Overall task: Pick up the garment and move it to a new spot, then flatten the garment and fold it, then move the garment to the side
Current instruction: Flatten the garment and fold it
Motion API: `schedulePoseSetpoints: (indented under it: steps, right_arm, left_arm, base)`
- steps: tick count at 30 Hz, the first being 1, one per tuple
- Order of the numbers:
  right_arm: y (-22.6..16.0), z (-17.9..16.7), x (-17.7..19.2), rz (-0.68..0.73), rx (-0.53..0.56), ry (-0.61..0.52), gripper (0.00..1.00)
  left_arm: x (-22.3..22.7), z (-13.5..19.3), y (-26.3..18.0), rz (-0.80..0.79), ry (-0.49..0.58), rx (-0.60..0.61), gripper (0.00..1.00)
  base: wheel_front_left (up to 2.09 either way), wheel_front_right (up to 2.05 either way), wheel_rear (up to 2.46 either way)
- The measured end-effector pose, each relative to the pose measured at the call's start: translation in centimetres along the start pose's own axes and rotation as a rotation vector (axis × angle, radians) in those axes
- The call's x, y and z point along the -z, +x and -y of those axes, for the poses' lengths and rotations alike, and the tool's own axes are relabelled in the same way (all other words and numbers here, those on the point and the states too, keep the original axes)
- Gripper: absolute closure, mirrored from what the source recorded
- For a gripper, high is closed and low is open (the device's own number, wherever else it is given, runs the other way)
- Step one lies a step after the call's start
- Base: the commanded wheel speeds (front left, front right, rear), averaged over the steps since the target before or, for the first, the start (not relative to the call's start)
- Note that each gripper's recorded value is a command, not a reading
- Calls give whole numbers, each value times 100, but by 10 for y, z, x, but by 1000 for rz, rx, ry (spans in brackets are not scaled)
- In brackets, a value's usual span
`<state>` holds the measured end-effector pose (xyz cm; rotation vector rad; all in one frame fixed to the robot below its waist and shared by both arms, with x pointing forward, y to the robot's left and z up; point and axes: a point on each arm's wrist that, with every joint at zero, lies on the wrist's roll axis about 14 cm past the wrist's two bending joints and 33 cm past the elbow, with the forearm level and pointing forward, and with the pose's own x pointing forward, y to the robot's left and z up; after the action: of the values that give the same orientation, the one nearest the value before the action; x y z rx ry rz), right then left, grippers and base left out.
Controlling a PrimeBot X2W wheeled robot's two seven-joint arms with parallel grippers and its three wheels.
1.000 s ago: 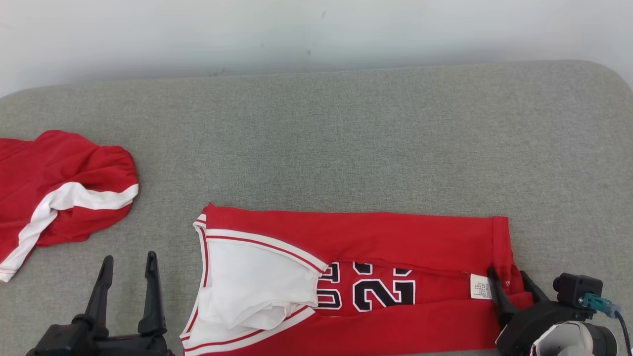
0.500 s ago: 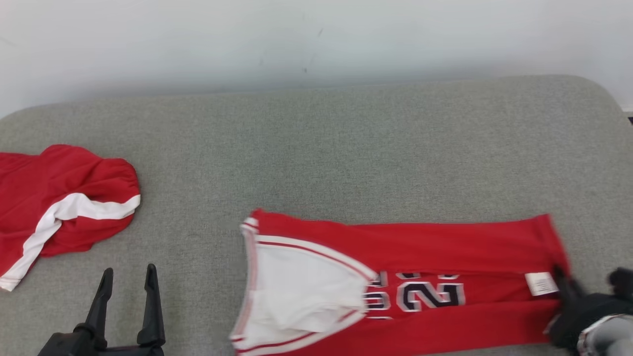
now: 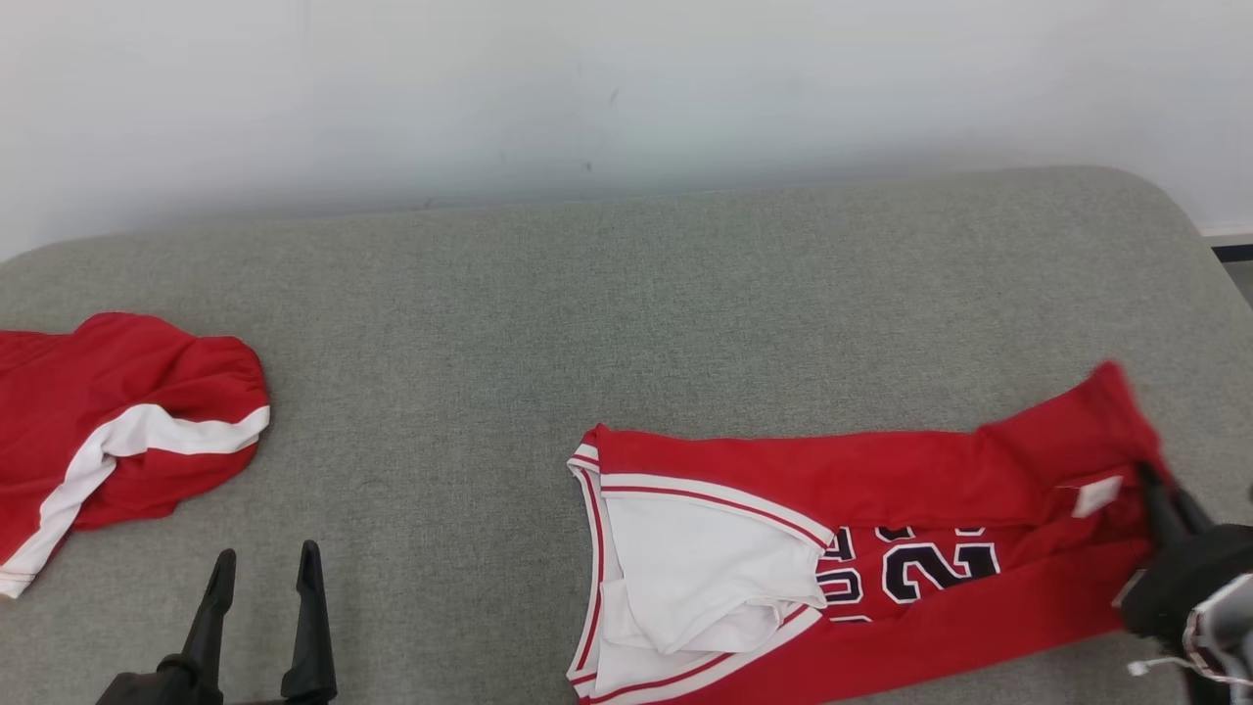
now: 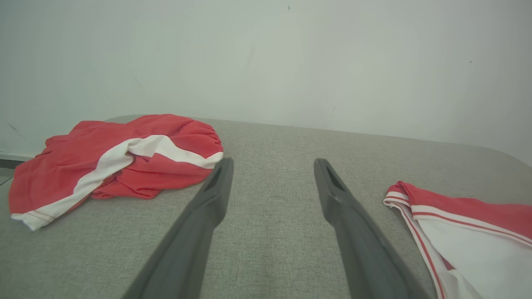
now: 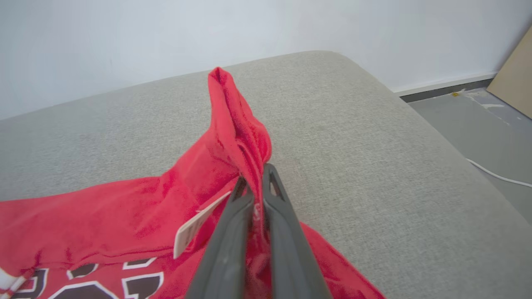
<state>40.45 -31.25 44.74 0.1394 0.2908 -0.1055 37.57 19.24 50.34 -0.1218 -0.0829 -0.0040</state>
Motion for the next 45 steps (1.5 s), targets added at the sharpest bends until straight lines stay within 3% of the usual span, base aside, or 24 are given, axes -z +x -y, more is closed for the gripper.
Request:
schedulePoseSetpoints:
  steps: [14,20,27,33,34,36,37,45]
  right_arm:
    - [-19,-175,3,25,-413,114,100]
    - [-31,-232,2,23,-541,155,100]
    - [-46,-290,12,-16,-669,184,100]
    - [-47,-313,23,-46,-712,201,100]
    - [-47,-313,27,-54,-712,200,96]
    - [-45,-315,29,-59,-712,198,8]
    - [-45,-315,29,-57,-714,198,0]
    - [-42,-307,-15,124,-701,224,0]
  left_arm:
    - [6,3,-7,-20,-14,4,0]
    - [6,0,-8,-21,-16,-5,0]
    - [8,-6,-13,-30,-20,-28,0]
    - [11,-12,-14,-40,-21,-47,0]
    - [12,-13,-14,-42,-21,-48,0]
    - [12,-13,-13,-42,-21,-48,0]
    - [13,-13,-13,-44,-22,-49,0]
    - [12,-9,-11,-41,-27,-36,0]
  base:
    - [0,0,0]
    - [0,0,0]
    - [0,0,0]
    - [0,0,0]
    - [0,0,0]
    - [0,0,0]
    - [0,0,0]
    - [0,0,0]
